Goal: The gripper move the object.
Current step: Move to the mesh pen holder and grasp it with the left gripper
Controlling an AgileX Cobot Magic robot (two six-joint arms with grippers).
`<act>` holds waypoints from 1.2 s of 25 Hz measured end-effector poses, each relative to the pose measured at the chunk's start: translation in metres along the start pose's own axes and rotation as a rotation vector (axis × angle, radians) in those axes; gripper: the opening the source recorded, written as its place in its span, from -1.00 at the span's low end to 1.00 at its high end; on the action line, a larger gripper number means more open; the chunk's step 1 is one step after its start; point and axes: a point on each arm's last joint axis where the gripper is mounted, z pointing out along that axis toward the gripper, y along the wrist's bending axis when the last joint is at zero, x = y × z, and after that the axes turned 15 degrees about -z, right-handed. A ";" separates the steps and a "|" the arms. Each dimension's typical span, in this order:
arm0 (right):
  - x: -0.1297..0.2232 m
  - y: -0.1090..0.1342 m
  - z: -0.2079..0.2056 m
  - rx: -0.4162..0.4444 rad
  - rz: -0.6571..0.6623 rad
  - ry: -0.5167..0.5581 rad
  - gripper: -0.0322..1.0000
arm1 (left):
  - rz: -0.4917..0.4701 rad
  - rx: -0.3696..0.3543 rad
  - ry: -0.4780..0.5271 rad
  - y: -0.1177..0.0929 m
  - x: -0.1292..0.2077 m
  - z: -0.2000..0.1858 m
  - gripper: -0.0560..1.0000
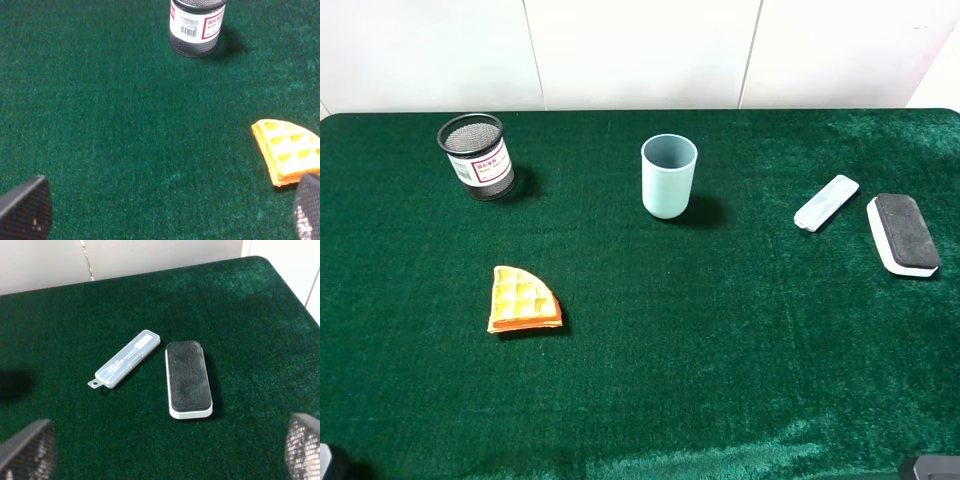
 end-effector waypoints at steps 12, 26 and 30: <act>0.000 0.000 0.000 0.000 0.000 0.000 0.41 | 0.000 0.000 0.000 0.000 0.000 0.000 0.96; 0.000 0.000 0.000 -0.001 0.000 0.000 0.41 | 0.000 0.000 0.000 0.000 0.000 0.000 0.96; 0.000 0.000 0.000 -0.001 0.000 0.000 0.41 | 0.000 0.000 0.000 0.000 0.000 0.000 0.96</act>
